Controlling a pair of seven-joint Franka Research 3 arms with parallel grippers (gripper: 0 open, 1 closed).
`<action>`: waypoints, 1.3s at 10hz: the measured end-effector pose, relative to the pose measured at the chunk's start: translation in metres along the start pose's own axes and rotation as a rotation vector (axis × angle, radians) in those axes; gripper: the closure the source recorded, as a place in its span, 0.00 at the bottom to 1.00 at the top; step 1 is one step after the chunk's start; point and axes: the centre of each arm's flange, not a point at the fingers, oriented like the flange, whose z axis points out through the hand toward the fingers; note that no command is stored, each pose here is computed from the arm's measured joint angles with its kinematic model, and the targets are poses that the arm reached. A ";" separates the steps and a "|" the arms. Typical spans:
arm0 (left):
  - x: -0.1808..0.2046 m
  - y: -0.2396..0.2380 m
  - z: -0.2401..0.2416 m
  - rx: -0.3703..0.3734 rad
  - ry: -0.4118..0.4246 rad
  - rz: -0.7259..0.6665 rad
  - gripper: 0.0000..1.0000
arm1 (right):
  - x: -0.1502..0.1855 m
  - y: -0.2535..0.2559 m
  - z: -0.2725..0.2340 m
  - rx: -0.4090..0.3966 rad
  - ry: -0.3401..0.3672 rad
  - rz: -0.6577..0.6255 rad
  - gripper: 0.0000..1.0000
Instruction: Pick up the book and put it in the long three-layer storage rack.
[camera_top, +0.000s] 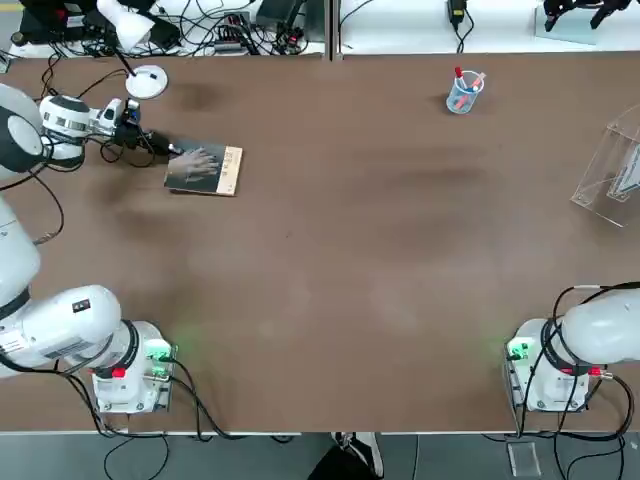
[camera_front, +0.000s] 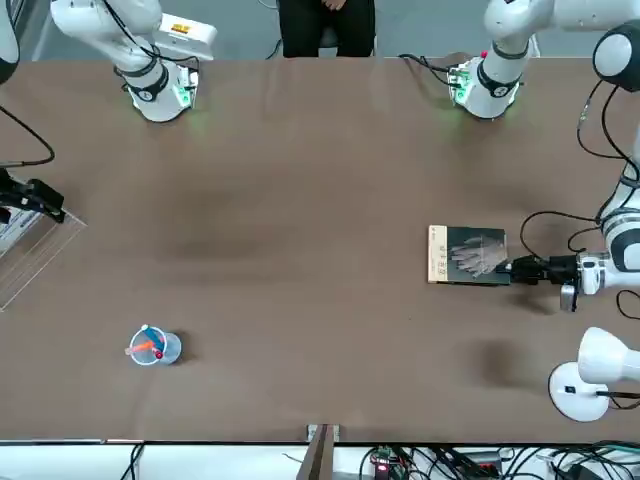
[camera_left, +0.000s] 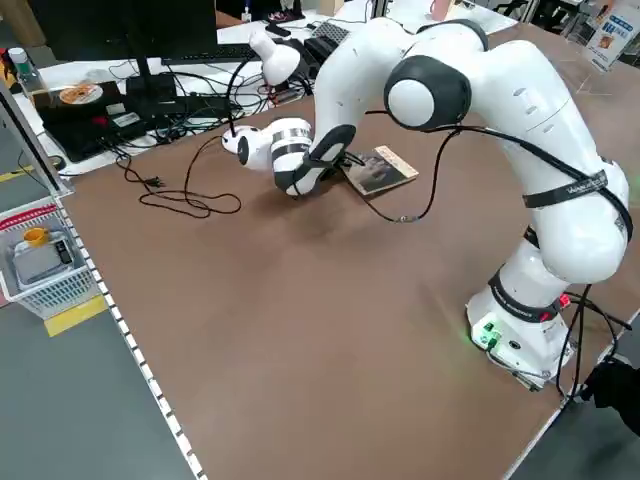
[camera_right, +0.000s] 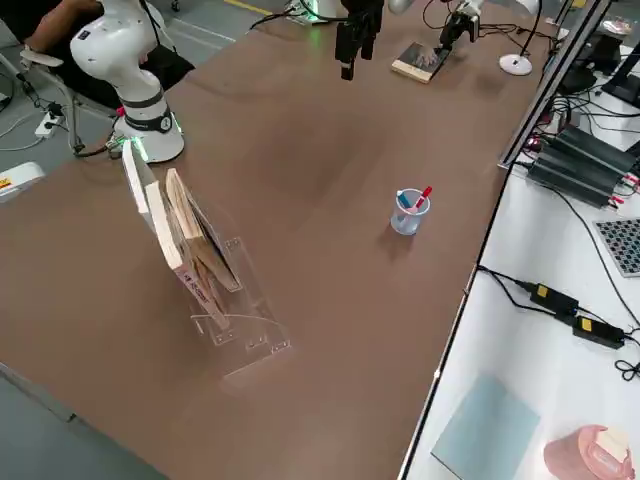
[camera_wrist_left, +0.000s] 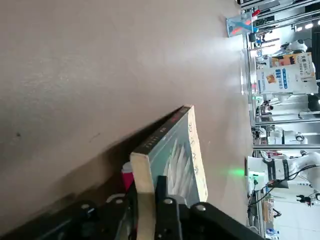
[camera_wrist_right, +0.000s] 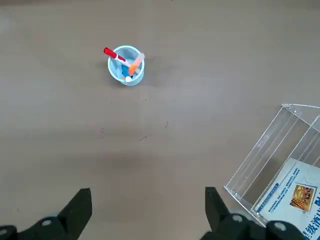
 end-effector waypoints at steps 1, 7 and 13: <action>0.000 0.000 0.000 -0.002 -0.002 0.001 0.99 | 0.000 0.000 0.000 0.000 0.000 0.000 0.00; 0.010 0.013 -0.006 -0.039 -0.032 0.004 0.99 | 0.000 0.000 0.000 0.000 0.000 0.000 0.00; 0.043 0.063 -0.011 -0.101 -0.085 -0.112 1.00 | 0.000 0.000 0.000 0.000 0.000 0.000 0.00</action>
